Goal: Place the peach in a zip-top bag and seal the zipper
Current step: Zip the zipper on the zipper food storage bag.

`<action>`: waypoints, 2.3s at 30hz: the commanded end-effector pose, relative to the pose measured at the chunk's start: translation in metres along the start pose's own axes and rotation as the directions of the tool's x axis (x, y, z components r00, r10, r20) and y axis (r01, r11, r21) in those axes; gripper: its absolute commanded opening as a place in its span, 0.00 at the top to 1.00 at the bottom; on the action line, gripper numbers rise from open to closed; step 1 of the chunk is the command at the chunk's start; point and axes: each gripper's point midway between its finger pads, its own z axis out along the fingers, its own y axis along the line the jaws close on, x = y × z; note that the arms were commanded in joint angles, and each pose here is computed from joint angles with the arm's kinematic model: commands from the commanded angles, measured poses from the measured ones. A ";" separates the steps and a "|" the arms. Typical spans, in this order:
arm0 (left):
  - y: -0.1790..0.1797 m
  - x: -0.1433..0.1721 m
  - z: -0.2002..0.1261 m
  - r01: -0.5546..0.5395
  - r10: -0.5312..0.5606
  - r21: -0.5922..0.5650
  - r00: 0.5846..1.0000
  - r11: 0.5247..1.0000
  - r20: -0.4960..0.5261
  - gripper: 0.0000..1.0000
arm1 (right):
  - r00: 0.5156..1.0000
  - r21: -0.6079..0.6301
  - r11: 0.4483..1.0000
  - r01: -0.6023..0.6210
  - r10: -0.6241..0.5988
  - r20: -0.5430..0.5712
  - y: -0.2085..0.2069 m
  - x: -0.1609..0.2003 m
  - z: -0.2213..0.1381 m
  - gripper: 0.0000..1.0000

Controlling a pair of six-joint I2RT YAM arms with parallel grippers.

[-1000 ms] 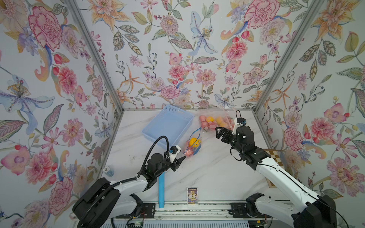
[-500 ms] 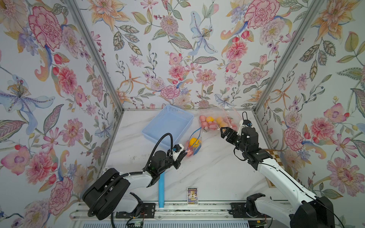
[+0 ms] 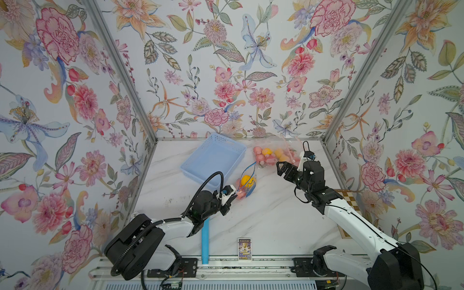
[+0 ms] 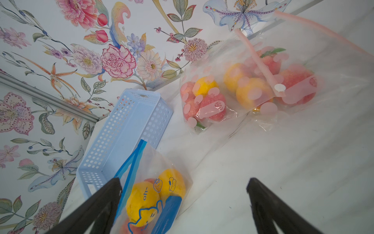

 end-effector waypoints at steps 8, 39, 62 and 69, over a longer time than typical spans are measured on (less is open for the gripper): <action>0.000 -0.031 0.008 -0.128 0.124 0.042 0.989 0.991 0.086 0.99 | 0.963 -0.094 0.959 0.268 -0.270 -0.015 0.051 0.003 -0.006 0.01; 0.011 -0.040 0.025 -0.139 0.128 0.431 0.990 0.892 0.055 0.90 | 0.736 -0.439 0.707 0.555 -0.663 -0.138 0.123 0.079 -0.019 0.19; 0.015 -0.043 0.033 -0.082 0.061 0.452 0.996 0.888 0.062 0.94 | 0.518 -0.692 0.475 0.544 -0.839 -0.169 0.151 0.157 0.010 0.68; 0.016 -0.042 0.032 -0.071 0.051 0.454 0.997 0.888 0.057 1.00 | 0.507 -0.682 0.483 0.549 -0.841 -0.187 0.145 0.161 0.015 0.76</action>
